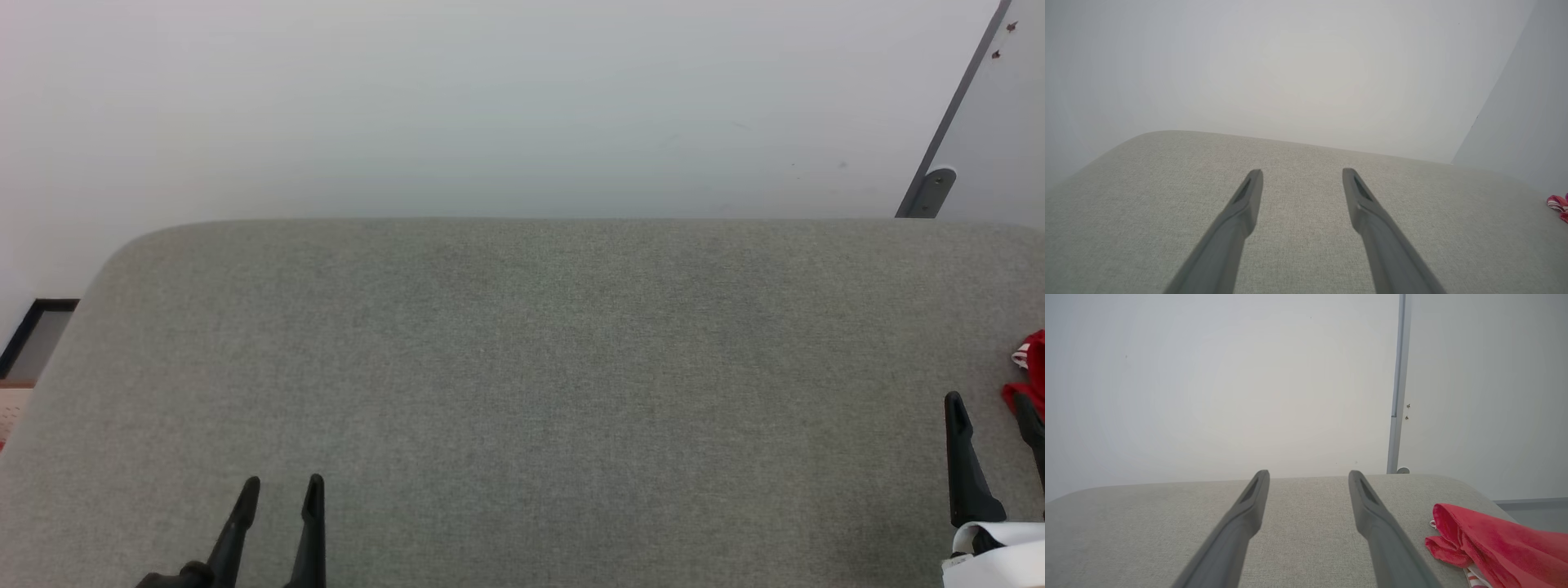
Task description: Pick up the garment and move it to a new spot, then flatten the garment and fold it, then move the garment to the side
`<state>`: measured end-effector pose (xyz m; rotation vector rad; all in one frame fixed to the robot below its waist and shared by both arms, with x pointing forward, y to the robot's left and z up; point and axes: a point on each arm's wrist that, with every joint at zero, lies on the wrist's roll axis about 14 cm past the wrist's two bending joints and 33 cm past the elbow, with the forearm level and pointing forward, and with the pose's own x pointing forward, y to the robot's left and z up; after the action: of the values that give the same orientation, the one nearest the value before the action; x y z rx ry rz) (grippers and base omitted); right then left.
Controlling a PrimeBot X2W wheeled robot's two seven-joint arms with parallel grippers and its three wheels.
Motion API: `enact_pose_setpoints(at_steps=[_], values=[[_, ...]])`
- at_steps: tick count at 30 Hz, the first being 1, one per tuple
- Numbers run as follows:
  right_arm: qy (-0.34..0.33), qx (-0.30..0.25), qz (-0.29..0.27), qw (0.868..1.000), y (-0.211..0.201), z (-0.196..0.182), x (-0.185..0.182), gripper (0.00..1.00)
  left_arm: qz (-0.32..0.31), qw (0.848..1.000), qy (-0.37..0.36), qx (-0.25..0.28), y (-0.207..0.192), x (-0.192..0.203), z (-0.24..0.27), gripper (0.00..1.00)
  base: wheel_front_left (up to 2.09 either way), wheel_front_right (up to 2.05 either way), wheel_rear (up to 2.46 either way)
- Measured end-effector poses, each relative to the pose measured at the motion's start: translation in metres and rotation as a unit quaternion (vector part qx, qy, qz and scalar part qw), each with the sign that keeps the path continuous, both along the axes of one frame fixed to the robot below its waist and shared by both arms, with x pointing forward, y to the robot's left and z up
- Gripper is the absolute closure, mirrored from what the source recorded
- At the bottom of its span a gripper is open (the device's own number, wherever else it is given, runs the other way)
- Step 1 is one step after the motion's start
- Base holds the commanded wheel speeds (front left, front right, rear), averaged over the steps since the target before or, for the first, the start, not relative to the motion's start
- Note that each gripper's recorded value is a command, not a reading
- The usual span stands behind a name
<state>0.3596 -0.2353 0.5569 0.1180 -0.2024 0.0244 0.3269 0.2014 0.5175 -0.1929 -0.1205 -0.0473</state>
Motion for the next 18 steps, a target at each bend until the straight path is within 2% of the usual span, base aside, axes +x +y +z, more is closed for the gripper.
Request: enact_pose_setpoints(at_steps=[18], values=[[0.007,0.011,0.002,1.0,0.0056,-0.0045,-0.0004,0.0,0.004,1.0,-0.005,0.003,0.0026,0.0002,0.0032,0.0,0.0,0.0,0.0]])
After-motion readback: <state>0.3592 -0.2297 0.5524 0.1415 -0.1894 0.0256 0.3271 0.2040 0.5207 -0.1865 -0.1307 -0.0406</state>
